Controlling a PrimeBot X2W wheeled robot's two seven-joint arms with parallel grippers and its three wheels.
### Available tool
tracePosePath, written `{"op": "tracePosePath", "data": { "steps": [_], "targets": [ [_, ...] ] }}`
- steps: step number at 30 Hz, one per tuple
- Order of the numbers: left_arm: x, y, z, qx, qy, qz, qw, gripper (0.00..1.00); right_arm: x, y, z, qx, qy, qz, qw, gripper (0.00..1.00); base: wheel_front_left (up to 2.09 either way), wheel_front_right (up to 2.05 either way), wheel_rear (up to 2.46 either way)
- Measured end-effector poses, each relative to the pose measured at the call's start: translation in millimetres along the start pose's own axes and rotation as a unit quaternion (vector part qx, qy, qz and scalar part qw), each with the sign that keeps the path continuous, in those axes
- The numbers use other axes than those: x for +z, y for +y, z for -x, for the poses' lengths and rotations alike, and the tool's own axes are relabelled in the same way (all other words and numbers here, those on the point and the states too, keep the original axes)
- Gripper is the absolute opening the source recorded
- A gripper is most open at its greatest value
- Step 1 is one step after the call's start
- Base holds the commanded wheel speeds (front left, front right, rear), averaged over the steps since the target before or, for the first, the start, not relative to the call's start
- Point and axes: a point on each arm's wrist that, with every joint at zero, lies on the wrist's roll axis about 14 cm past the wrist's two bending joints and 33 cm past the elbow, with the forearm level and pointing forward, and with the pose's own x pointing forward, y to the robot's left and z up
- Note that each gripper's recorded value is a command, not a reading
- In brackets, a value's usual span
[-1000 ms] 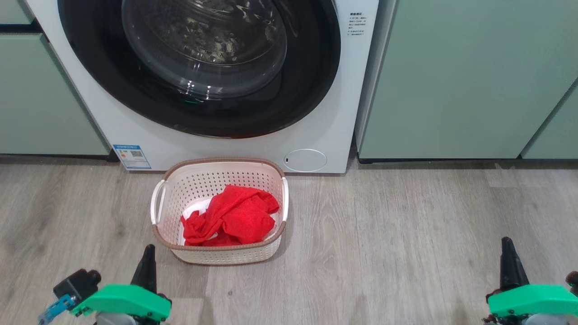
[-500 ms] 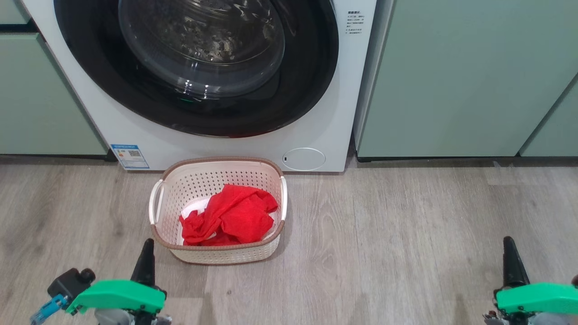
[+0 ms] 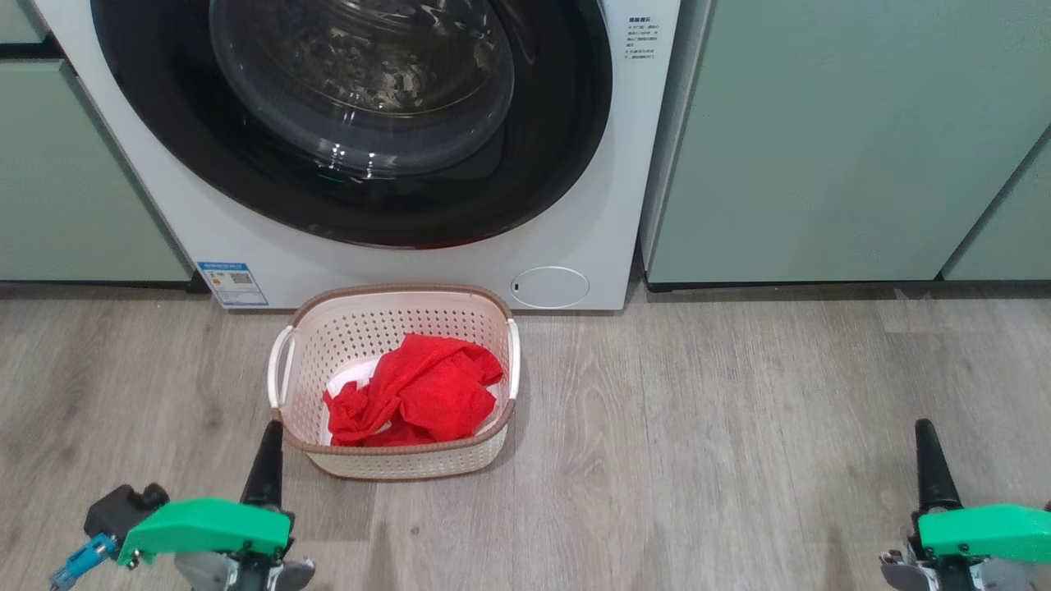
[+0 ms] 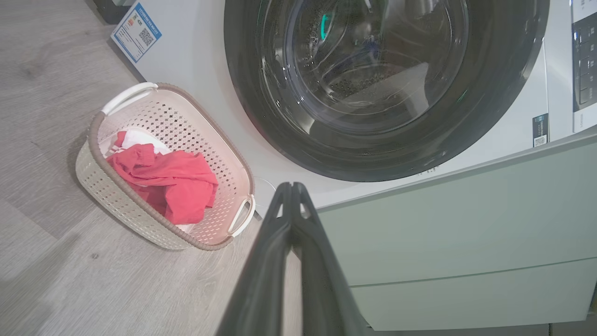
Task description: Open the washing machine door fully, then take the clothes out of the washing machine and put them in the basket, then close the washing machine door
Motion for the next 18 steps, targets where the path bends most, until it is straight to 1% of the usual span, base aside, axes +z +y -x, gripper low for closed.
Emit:
{"op": "tracePosePath", "data": {
  "steps": [8,18],
  "targets": [
    [-0.3,-4.3,-1.5,-0.006,0.004,0.037,0.999,0.00,1.5,0.8,-0.2,0.001,0.000,-0.039,0.999,0.00,0.00,0.00,0.00],
    [1.4,-16.0,-5.8,-0.023,0.007,0.091,0.996,0.00,5.2,9.6,-4.9,0.014,0.000,-0.095,0.995,0.00,0.00,0.00,0.00]
  ]
}}
